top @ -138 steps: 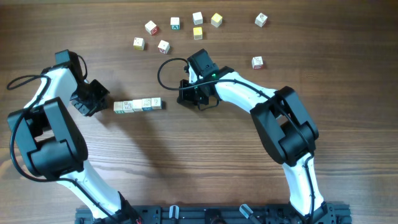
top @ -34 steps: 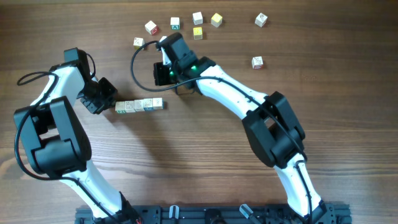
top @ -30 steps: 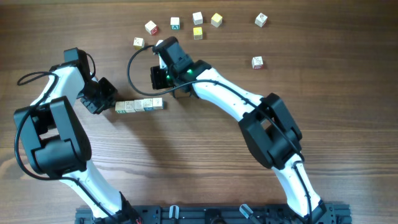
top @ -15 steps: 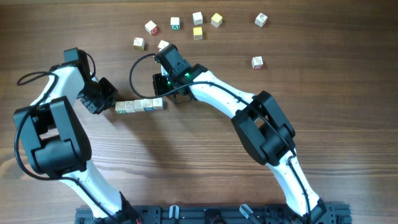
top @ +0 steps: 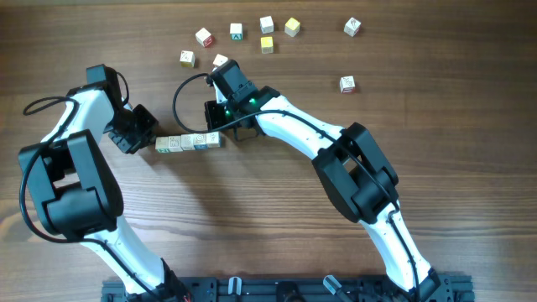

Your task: Form a horizontal line

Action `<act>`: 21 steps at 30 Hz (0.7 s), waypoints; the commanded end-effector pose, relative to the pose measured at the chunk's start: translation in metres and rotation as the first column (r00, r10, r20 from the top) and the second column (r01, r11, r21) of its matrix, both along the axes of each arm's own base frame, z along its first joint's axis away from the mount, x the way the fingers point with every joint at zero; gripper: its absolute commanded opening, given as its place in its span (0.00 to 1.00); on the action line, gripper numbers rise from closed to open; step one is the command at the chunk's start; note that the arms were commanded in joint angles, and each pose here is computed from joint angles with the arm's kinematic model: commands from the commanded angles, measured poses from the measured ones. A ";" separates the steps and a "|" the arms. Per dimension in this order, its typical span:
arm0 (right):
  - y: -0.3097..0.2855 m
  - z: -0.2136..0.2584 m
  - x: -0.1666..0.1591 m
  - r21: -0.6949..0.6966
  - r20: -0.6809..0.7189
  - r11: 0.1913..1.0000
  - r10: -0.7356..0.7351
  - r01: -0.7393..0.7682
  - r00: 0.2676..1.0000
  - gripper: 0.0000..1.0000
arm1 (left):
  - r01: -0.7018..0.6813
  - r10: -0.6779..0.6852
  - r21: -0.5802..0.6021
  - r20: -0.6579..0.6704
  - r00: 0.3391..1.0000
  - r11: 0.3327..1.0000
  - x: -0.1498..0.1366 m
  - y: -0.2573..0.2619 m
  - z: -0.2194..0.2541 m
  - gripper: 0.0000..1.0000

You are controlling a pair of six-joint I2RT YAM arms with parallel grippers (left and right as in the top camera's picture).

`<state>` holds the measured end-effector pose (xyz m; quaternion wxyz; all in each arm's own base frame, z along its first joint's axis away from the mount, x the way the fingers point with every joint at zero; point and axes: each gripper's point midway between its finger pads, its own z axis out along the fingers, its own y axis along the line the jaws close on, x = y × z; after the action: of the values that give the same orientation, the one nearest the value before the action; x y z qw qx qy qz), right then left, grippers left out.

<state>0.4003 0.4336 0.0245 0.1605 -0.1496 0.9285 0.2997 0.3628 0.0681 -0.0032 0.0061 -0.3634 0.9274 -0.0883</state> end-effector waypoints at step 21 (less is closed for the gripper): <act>0.000 -0.006 -0.001 -0.003 -0.016 1.000 -0.003 0.003 1.000 0.05 | 0.017 -0.018 -0.030 -0.050 0.999 0.999 -0.013 -0.009 -0.015 0.04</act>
<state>0.3997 0.4330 0.0238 0.1587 -0.1494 0.9292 0.2985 0.3628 0.0681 -0.0032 0.0061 -0.3634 0.9274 -0.0883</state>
